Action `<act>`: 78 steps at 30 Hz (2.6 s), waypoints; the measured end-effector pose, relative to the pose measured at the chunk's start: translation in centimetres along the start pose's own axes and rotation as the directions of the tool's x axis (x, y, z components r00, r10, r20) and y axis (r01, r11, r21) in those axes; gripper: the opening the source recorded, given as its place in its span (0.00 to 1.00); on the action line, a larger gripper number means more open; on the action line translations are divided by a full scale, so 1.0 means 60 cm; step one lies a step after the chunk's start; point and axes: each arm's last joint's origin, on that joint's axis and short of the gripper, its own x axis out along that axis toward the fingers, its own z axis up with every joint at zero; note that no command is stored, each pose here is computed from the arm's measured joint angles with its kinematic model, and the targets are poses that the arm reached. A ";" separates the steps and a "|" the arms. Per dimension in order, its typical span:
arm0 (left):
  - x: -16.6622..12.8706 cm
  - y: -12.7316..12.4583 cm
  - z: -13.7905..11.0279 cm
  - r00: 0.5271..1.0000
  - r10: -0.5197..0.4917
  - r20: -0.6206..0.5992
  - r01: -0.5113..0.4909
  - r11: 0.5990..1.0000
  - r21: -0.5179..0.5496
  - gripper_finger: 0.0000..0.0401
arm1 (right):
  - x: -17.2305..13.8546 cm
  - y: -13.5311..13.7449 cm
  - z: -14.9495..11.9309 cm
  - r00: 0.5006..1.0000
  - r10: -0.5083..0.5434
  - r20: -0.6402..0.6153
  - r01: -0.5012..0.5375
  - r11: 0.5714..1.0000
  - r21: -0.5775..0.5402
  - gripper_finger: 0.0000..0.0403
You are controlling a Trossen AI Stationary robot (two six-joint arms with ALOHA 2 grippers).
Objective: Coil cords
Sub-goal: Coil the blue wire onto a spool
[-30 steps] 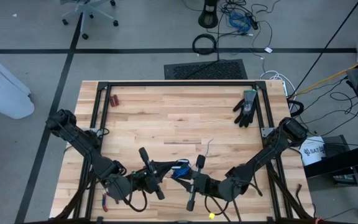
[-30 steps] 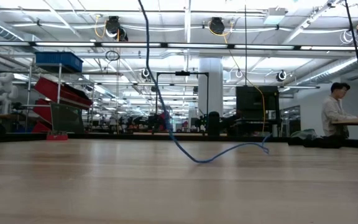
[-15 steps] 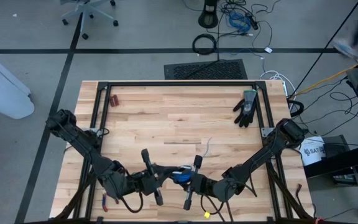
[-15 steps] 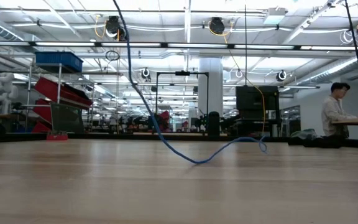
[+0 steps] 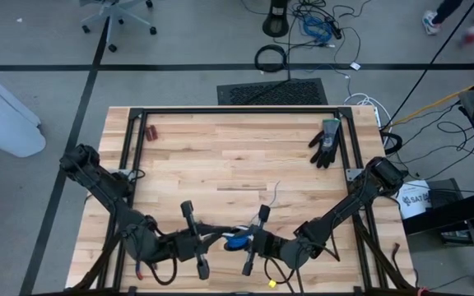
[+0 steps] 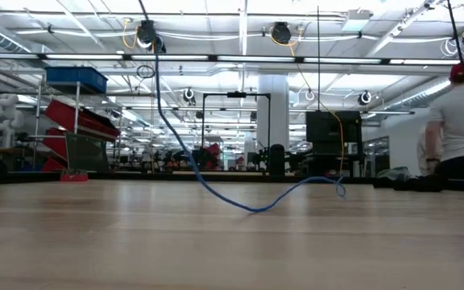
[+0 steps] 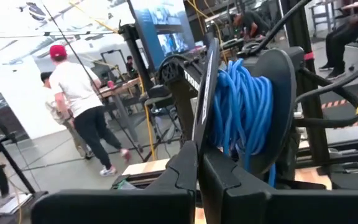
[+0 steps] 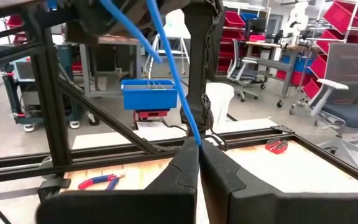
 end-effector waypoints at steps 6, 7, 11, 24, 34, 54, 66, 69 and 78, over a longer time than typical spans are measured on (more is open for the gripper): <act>-0.017 0.008 0.016 1.000 0.001 0.010 0.000 0.997 -0.073 0.02 | -0.004 0.001 -0.001 1.000 -0.015 -0.009 0.015 1.000 -0.014 0.00; -0.020 0.009 0.018 1.000 0.007 0.009 -0.006 0.997 -0.082 0.02 | -0.004 0.002 -0.001 1.000 -0.017 -0.010 0.017 1.000 -0.016 0.00; -0.029 0.008 0.022 1.000 0.031 -0.004 -0.031 0.995 -0.093 0.02 | -0.007 0.003 -0.002 1.000 -0.017 -0.013 0.017 1.000 -0.022 0.00; -0.030 0.011 0.023 0.999 0.048 -0.013 -0.049 0.994 -0.098 0.02 | -0.011 0.005 -0.013 0.998 -0.021 -0.053 0.017 0.997 -0.082 0.00; -0.031 0.014 0.024 0.997 0.074 -0.032 -0.077 0.993 -0.094 0.02 | -0.032 0.018 -0.030 0.995 0.013 -0.104 -0.026 0.991 -0.130 0.12; -0.030 0.013 0.021 0.994 0.095 -0.050 -0.099 0.992 -0.081 0.02 | 0.013 -0.006 -0.121 0.957 -0.112 -0.267 0.072 0.985 -0.155 0.31; -0.030 0.013 0.021 0.994 0.097 -0.052 -0.101 0.992 -0.078 0.02 | 0.039 -0.022 -0.110 0.962 -0.155 -0.223 0.139 0.986 -0.086 0.32; -0.030 0.013 0.020 0.994 0.097 -0.053 -0.101 0.992 -0.078 0.02 | 0.042 -0.023 -0.116 0.960 -0.161 -0.228 0.145 0.986 -0.084 0.29; -0.030 0.013 0.020 0.994 0.097 -0.053 -0.101 0.992 -0.077 0.02 | 0.057 -0.030 -0.132 0.954 -0.177 -0.241 0.165 0.984 -0.069 0.14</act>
